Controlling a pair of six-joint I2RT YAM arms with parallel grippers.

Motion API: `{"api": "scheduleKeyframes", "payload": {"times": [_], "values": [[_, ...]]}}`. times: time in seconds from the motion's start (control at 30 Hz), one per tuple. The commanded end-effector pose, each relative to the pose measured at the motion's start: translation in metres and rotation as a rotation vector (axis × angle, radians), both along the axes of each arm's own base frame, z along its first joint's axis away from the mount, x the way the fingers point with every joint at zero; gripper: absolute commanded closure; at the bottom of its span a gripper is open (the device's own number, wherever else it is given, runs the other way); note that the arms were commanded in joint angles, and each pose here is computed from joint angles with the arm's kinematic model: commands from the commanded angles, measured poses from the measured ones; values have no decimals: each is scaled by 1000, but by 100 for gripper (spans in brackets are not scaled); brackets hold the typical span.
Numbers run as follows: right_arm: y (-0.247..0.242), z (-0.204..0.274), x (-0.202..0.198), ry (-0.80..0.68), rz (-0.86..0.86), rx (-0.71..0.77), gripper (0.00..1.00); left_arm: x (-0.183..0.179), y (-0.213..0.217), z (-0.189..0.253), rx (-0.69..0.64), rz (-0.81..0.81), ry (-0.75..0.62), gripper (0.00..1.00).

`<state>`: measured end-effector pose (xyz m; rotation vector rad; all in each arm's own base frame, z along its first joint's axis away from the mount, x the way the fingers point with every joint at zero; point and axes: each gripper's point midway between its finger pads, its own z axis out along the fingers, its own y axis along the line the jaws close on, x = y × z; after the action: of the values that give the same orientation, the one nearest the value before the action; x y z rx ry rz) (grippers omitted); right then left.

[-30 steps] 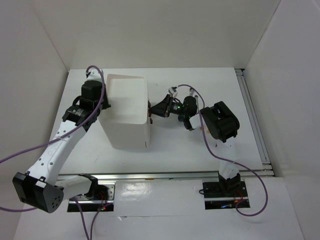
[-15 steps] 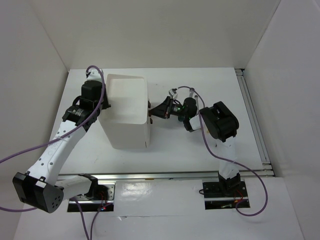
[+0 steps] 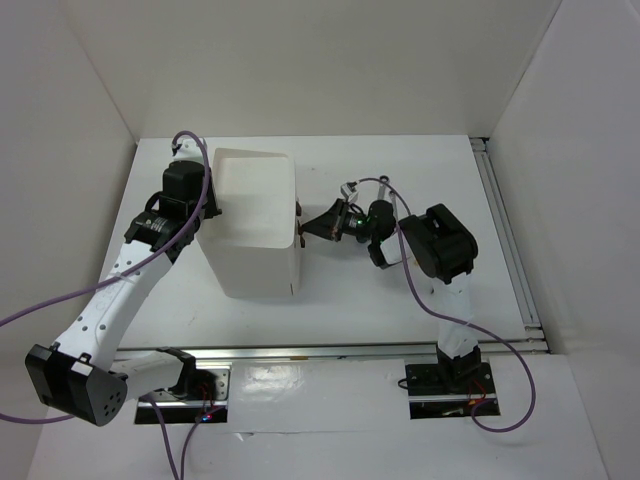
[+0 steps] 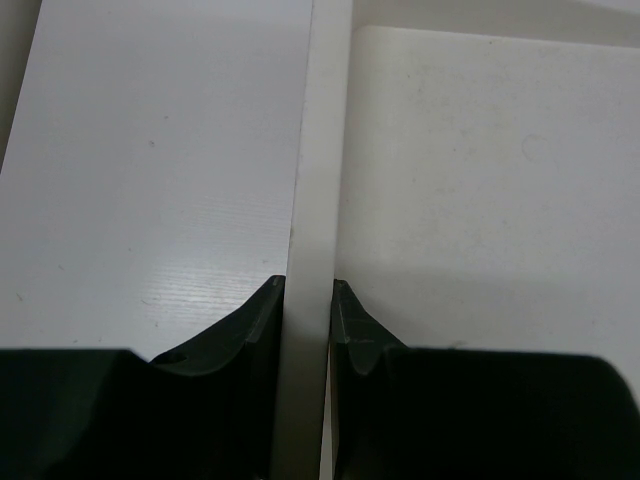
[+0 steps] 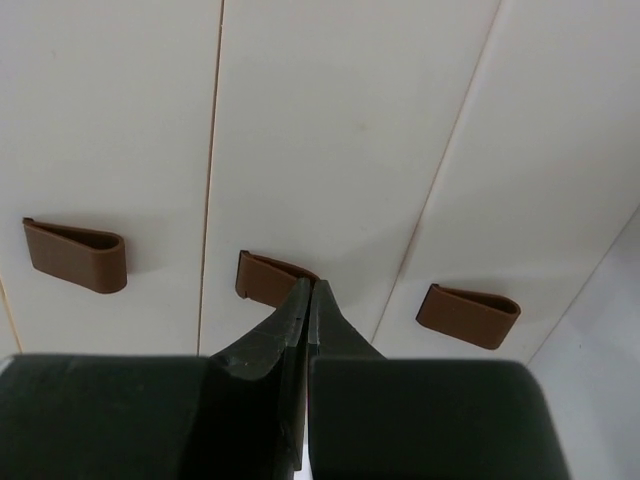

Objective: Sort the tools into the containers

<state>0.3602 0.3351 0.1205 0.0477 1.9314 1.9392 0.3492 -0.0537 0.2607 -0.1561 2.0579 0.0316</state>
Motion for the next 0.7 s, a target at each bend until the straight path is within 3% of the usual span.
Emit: {"api": "scheduleKeyframes", "payload": {"times": [0.0, 0.67], "values": [[-20, 74, -26, -510, -18, 202, 100, -17, -18, -31, -66, -49, 134, 86], [-130, 65, 0, -470, -209, 82, 98, -17, -16, -31, -62, -41, 132, 86]]}}
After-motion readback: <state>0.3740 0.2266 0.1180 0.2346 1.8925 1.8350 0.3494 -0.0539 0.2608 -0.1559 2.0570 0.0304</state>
